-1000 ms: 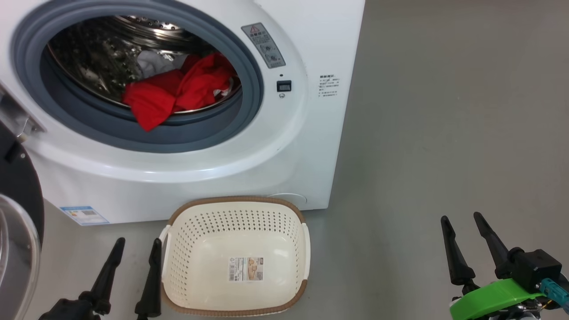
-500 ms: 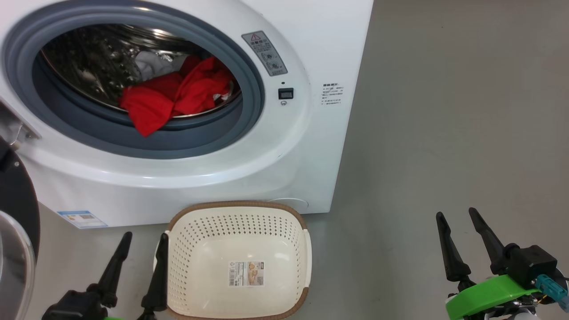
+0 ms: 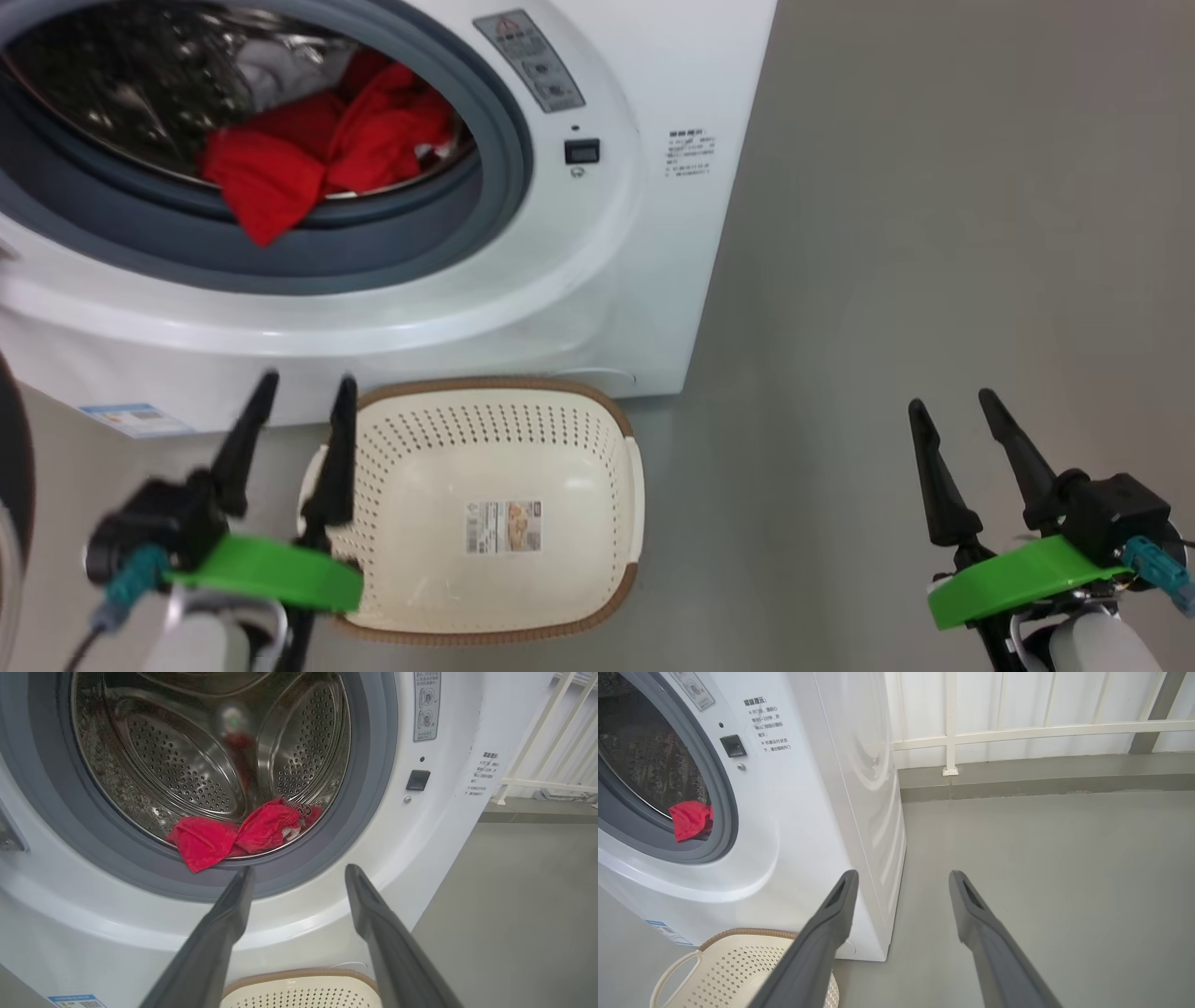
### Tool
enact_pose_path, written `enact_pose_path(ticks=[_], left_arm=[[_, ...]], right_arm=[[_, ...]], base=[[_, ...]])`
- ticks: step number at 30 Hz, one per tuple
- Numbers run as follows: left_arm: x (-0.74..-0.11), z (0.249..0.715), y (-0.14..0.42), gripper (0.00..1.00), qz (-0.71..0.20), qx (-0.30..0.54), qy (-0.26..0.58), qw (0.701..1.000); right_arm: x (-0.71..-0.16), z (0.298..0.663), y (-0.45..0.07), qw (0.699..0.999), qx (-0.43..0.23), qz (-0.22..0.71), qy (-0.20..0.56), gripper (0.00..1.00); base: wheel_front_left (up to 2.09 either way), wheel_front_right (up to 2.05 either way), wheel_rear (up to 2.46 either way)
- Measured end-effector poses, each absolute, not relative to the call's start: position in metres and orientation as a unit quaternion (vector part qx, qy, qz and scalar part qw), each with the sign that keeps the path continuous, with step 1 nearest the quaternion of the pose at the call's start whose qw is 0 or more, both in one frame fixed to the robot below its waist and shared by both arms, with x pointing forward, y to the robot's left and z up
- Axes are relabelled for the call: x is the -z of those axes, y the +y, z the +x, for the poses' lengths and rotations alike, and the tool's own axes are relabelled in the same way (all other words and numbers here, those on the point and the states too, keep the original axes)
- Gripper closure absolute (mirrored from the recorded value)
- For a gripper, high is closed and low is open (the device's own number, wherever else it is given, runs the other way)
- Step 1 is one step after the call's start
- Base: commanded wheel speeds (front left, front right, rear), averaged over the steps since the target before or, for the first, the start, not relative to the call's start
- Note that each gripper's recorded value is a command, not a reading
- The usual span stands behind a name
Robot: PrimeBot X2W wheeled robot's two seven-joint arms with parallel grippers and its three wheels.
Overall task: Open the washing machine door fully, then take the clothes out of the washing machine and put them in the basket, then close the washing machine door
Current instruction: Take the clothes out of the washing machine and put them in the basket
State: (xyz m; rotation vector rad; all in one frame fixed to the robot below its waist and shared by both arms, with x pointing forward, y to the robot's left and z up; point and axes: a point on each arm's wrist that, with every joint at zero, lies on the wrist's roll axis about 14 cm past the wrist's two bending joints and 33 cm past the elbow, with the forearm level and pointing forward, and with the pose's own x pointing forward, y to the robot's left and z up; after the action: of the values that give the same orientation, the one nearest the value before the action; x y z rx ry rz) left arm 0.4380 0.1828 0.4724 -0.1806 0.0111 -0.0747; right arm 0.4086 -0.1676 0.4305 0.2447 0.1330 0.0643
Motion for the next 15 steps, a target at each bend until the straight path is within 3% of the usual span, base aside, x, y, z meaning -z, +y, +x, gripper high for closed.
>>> enact_pose_path(ticks=[15], left_arm=[[-0.472, 0.562, 0.182, 0.0, -0.06, 0.056, -0.009, 0.997]], right_arm=[[-0.398, 0.438, -0.181, 0.988, -0.005, 0.121, 0.092, 0.0]], base=[[0.0, 0.0, 0.0]])
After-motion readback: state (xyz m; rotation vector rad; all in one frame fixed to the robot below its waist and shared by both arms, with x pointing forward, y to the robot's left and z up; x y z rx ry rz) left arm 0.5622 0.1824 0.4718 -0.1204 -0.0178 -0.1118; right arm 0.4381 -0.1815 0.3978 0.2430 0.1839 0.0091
